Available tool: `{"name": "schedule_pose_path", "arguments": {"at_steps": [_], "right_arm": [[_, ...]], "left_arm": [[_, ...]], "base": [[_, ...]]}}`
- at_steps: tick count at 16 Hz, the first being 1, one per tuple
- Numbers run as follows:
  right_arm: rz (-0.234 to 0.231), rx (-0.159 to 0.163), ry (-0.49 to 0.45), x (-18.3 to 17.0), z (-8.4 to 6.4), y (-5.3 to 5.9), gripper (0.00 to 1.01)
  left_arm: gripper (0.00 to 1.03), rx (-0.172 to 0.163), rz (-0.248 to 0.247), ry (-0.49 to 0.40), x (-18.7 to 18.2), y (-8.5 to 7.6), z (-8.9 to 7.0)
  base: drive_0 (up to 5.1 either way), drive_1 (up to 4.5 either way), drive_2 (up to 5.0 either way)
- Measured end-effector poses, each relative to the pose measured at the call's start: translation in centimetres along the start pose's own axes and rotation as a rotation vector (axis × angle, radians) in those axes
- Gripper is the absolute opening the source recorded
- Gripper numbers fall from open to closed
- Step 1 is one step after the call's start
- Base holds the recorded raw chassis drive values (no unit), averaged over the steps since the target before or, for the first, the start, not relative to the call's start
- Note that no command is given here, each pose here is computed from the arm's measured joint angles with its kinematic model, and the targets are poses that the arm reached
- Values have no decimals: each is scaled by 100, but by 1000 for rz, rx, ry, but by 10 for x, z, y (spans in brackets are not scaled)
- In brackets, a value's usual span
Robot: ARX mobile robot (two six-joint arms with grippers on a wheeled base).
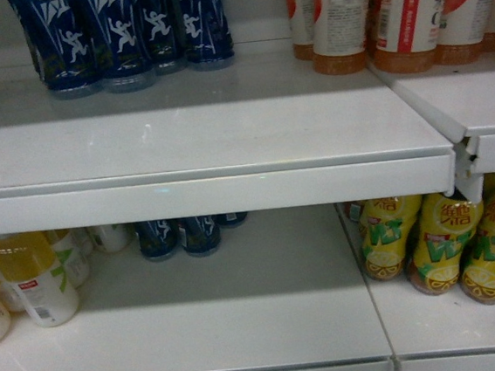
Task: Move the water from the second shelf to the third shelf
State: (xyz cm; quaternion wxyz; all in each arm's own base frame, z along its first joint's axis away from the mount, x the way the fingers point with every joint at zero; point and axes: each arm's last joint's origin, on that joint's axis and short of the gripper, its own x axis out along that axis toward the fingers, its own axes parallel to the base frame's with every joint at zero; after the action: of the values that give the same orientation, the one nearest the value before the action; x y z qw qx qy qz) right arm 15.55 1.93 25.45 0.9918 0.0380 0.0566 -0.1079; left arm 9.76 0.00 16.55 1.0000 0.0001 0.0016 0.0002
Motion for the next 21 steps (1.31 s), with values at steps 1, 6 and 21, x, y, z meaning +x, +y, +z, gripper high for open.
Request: {"name": "schedule_pose_path", "arguments": {"at_steps": [1, 6, 21], "right_arm": [[0, 0, 1, 0, 0, 0, 42], [1, 2, -6, 0, 1, 0, 42], [1, 1, -1, 0, 0, 0, 42]], "left_arm": [[98, 0, 0, -3, 0, 0, 0], [98, 0, 0, -2, 0, 0, 0], [98, 0, 0, -3, 0, 0, 0]], "base": [[-452, 207, 207], [-454, 176, 253], [-458, 144, 312]]}}
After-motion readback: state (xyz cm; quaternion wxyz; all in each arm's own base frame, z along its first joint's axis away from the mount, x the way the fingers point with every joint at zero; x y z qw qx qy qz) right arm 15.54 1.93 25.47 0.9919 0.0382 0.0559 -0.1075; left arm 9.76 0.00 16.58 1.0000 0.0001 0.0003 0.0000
